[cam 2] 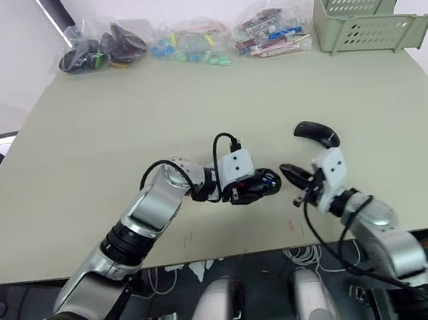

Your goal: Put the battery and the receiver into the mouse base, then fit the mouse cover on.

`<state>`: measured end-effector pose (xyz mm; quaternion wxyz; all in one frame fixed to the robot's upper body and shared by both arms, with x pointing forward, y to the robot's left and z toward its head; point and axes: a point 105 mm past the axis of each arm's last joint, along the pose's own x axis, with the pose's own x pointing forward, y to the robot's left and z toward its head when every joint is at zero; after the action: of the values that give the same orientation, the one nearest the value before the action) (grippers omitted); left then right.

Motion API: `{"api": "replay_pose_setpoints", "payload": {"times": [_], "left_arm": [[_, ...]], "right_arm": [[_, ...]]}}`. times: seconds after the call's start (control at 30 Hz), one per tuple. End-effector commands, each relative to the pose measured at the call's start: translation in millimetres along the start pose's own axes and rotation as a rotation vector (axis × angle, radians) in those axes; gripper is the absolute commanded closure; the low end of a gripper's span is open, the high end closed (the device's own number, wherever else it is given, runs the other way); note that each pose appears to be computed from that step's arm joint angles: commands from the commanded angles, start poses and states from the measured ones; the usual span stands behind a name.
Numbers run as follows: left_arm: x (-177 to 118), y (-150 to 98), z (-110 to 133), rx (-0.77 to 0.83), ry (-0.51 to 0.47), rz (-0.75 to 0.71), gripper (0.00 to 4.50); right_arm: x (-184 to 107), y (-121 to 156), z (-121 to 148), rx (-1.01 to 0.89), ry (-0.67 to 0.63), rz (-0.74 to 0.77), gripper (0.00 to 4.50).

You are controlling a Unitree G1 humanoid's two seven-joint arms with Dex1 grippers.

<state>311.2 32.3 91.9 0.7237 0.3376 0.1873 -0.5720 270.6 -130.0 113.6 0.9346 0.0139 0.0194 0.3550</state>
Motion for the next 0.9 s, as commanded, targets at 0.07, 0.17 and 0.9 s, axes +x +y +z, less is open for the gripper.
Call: {"api": "replay_pose_setpoints", "payload": {"times": [0.07,0.17,0.9], "left_arm": [[9.4,-11.9,-12.6,-0.021,0.050,-0.050,1.57],[9.4,-11.4,-12.3,-0.020,0.050,-0.051,1.57],[0.0,-4.8,1.2,-0.043,-0.043,-0.059,0.53]], "right_arm": [[-25.3,4.0,22.1,-0.046,0.019,0.067,4.45],[-42.7,0.0,26.9,-0.101,0.091,0.080,3.93],[-105.3,4.5,52.0,-0.195,0.239,0.132,0.00]]}}
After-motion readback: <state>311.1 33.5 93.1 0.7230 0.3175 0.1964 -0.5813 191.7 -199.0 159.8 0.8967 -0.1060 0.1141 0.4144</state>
